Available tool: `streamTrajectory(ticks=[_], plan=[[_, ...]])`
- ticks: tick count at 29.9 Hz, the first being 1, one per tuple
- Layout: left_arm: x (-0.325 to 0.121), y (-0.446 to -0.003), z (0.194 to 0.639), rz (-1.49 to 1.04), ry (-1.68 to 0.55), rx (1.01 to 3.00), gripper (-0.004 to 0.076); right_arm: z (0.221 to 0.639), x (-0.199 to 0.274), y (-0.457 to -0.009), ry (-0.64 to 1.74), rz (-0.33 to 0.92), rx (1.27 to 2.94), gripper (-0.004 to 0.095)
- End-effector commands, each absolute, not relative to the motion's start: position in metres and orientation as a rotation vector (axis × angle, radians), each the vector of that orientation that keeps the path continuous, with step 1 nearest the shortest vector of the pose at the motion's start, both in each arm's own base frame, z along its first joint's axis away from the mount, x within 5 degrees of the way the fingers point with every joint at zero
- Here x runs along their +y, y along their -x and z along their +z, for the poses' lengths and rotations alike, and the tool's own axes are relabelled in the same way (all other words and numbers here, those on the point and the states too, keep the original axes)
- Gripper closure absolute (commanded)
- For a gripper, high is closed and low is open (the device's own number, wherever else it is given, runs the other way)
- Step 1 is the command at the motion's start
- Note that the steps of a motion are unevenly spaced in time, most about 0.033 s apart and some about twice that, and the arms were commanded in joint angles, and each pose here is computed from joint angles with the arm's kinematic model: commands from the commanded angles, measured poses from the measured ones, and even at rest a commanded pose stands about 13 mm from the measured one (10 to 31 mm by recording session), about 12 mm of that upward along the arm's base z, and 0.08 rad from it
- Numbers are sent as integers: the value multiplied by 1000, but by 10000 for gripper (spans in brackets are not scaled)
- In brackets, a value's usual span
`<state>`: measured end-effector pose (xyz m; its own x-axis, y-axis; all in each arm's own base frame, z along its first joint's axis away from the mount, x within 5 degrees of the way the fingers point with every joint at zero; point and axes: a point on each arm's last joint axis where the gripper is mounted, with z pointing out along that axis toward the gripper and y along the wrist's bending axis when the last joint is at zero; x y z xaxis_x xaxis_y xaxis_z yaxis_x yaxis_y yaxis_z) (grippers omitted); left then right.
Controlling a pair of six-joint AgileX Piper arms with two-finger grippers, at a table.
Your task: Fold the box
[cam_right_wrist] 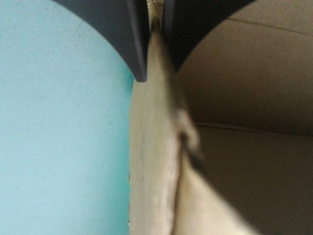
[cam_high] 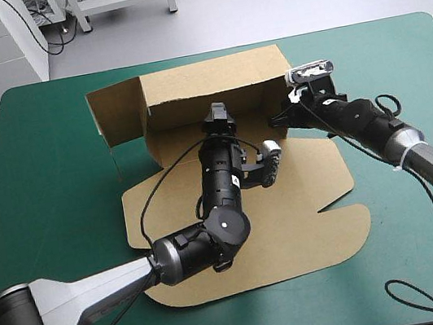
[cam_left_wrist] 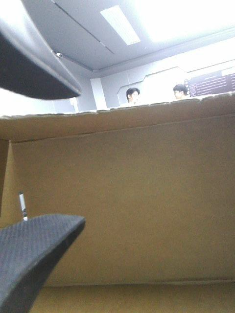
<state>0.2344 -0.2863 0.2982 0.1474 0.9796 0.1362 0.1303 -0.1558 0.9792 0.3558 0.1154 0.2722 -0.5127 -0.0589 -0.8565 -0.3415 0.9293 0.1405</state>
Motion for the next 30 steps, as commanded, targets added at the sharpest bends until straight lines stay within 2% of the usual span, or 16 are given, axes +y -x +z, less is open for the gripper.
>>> streamTrajectory(ticks=[1, 4, 5, 7, 9, 15, 20, 26, 30], plan=[[-286, -223, 333, 1221, -1340, 1029, 250, 302, 110, -355, 270, 349, 2004, 923], [-286, -219, 333, 1227, -1329, 1046, 254, 301, 111, -355, 270, 356, 2009, 923], [-286, -219, 333, 1226, -1328, 1058, 286, 301, 111, -354, 270, 360, 2011, 923], [-284, -219, 330, 1211, -1333, 1097, 436, 301, 112, -354, 278, 369, 2019, 923], [-282, -220, 326, 1186, -1351, 1154, 714, 299, 113, -353, 294, 383, 2032, 923], [-275, -214, 345, 1078, -1325, 1196, 715, 297, 112, -352, 289, 392, 2067, 923], [-250, -218, 389, 767, -1205, 1408, 715, 296, 111, -351, 287, 390, 2086, 923], [-179, -242, 439, 473, -980, 1712, 715, 295, 112, -351, 284, 394, 2093, 923], [-117, -256, 456, 314, -724, 1842, 715, 295, 112, -350, 288, 399, 2098, 923]])
